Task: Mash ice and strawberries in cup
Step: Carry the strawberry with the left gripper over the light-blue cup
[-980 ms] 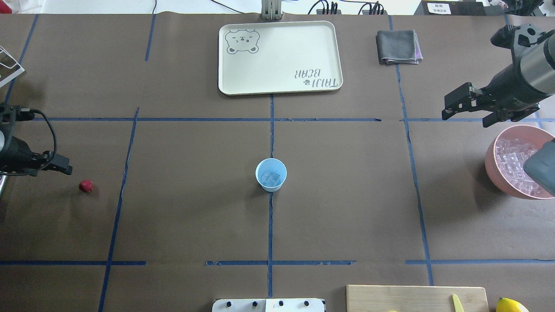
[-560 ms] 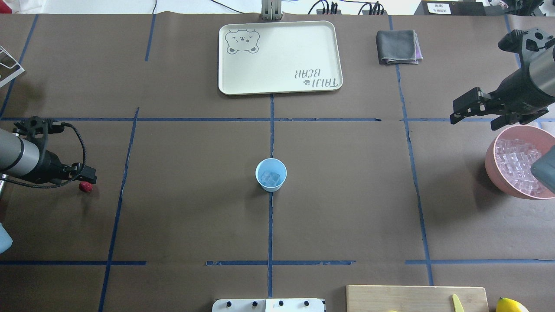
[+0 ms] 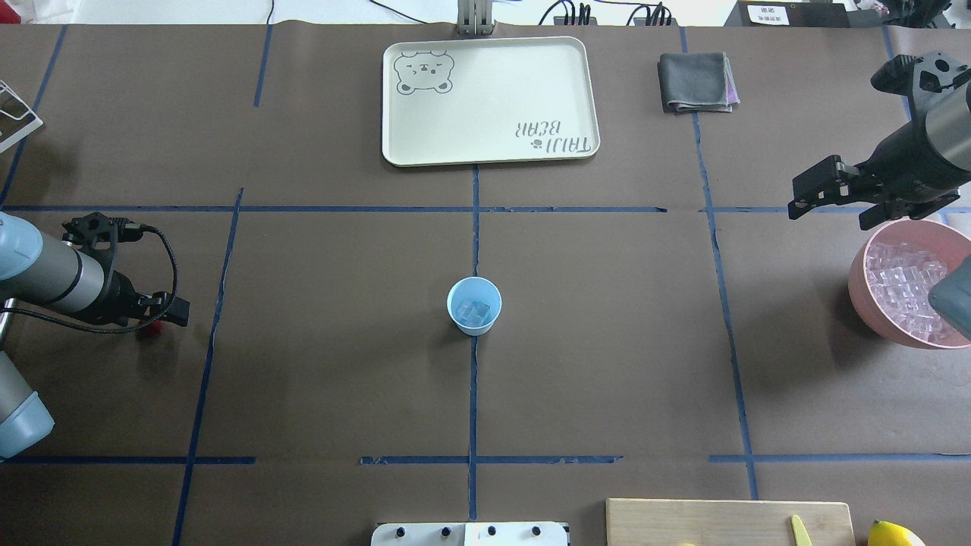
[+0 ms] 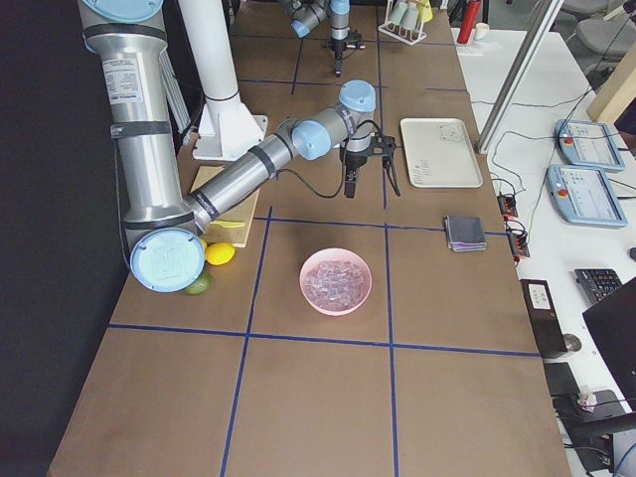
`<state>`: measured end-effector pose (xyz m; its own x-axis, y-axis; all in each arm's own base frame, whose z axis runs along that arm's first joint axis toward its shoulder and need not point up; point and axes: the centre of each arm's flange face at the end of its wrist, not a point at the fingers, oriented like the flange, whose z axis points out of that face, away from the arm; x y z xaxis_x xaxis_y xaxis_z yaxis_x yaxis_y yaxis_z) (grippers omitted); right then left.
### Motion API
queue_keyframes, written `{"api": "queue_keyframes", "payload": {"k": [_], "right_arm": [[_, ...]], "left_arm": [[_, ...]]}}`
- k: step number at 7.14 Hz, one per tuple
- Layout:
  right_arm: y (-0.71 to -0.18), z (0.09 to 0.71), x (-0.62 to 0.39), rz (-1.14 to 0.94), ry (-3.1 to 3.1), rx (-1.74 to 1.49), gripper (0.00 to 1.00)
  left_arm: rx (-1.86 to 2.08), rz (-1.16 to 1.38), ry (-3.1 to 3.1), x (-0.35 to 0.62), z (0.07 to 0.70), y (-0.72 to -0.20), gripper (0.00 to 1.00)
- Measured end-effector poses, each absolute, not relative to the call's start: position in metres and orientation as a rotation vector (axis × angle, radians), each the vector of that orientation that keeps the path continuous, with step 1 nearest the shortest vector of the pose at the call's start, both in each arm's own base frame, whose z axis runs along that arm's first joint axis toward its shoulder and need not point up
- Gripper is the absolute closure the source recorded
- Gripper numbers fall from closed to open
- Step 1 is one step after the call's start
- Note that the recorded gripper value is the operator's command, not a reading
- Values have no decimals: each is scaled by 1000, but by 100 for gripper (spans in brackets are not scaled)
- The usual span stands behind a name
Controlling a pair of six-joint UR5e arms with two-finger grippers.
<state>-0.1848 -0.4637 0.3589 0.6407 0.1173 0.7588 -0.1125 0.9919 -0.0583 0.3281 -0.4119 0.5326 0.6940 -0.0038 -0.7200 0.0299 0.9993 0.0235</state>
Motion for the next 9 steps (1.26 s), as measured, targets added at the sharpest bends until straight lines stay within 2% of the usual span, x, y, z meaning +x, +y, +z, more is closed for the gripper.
{"api": "queue_keyframes", "payload": {"k": [1, 2, 3, 6, 7, 9], "right_arm": [[-464, 359, -185, 131, -866, -6, 1], [-464, 357, -185, 129, -867, -4, 1], [-464, 356, -185, 128, -869, -1, 1], [-464, 354, -185, 127, -871, 1, 1], [-464, 353, -185, 126, -872, 3, 1], [-463, 353, -185, 125, -874, 3, 1]], "left_arm": [[33, -19, 801, 326, 535, -410, 57], [32, -20, 798, 322, 536, -408, 89], [31, -21, 798, 321, 537, -407, 100], [34, -38, 821, 320, 522, -407, 100], [35, -80, 861, 325, 496, -410, 100], [32, -220, 1015, 356, 396, -434, 100]]}}
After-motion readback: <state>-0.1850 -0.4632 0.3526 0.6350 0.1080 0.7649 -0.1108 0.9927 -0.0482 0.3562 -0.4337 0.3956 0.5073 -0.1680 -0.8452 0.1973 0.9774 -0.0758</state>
